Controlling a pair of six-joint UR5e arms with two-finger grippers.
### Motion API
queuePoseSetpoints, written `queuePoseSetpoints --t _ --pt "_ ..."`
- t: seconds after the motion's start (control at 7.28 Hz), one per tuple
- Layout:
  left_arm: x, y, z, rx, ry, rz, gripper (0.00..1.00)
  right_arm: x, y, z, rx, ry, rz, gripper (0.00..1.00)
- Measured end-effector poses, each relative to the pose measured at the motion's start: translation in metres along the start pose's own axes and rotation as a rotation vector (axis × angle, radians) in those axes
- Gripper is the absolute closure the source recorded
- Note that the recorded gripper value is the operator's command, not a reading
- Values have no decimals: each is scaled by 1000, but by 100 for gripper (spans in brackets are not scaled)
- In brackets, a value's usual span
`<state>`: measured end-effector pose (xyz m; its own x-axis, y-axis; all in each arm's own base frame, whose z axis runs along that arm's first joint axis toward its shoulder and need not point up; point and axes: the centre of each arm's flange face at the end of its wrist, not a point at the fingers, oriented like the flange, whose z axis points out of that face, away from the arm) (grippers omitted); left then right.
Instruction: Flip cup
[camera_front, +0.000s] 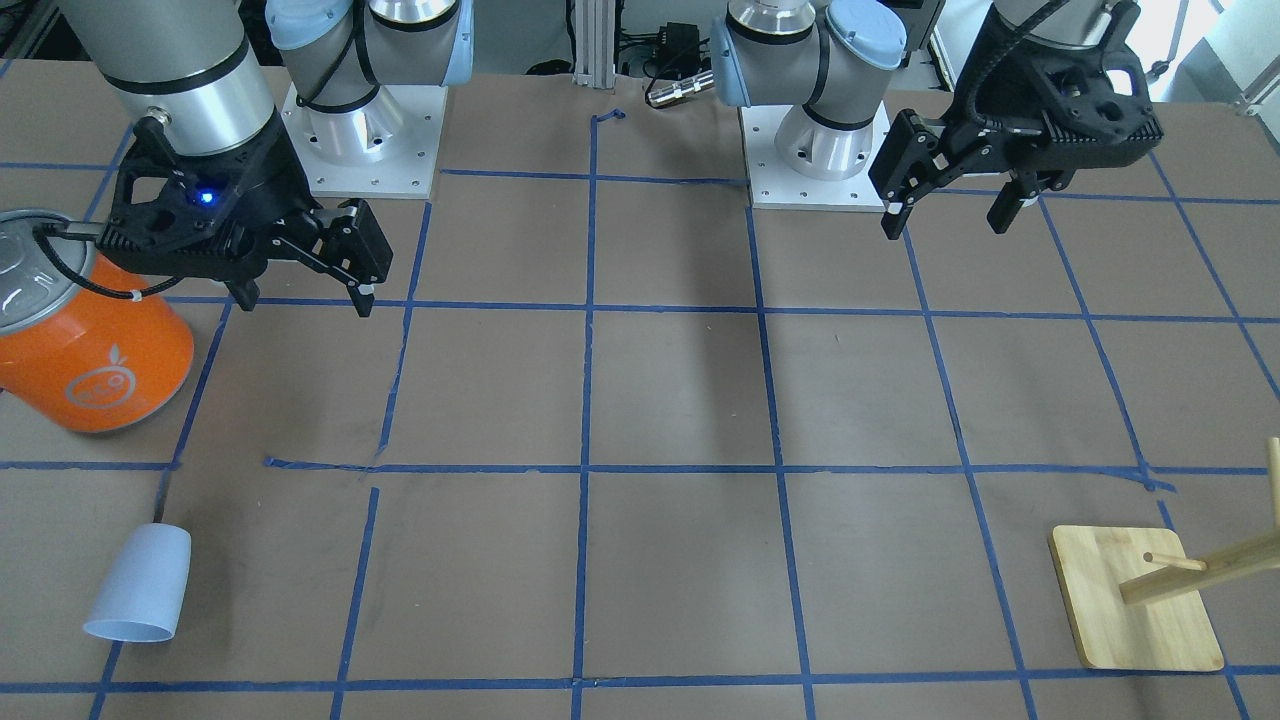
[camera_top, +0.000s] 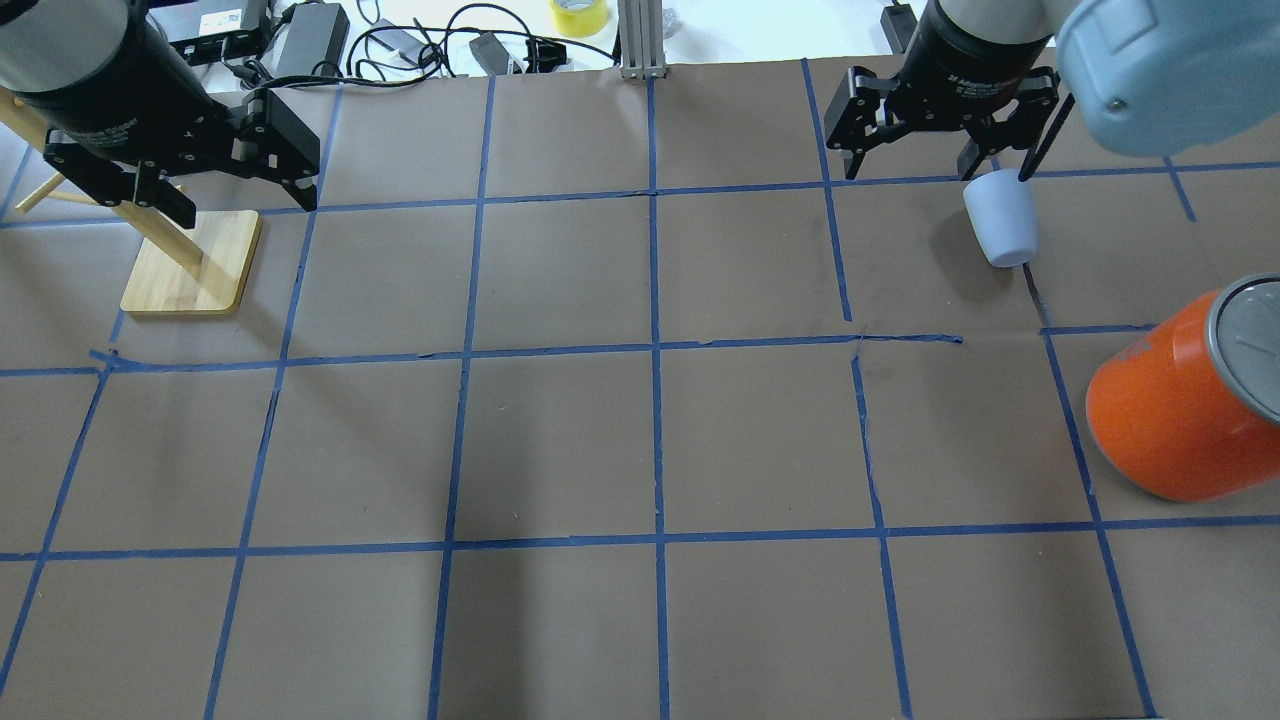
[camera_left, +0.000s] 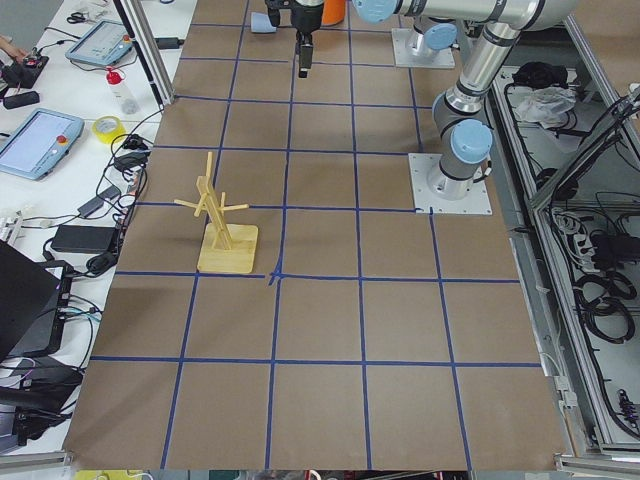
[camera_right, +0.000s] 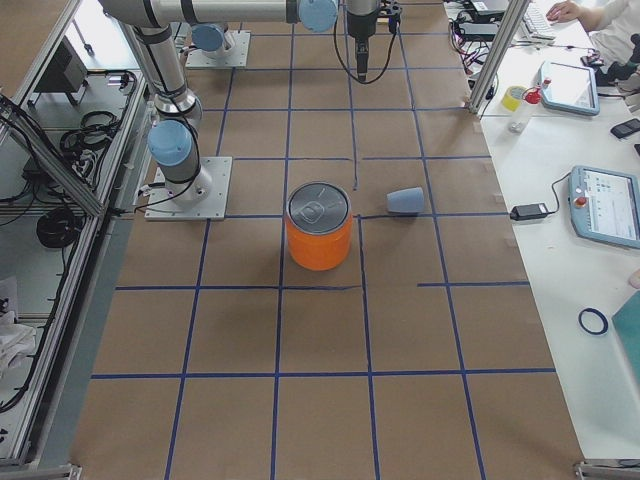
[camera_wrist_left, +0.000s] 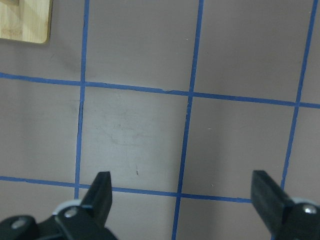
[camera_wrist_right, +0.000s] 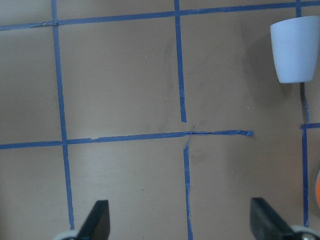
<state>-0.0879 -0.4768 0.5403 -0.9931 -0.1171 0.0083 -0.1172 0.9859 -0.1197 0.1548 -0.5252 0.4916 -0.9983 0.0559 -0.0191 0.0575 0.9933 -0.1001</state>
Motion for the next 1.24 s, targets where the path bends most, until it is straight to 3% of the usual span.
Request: queuePoseSetpoints --t 1.24 --pt "0 0 0 -1 -2 0 0 0 -3 5 -2 -1 14 0"
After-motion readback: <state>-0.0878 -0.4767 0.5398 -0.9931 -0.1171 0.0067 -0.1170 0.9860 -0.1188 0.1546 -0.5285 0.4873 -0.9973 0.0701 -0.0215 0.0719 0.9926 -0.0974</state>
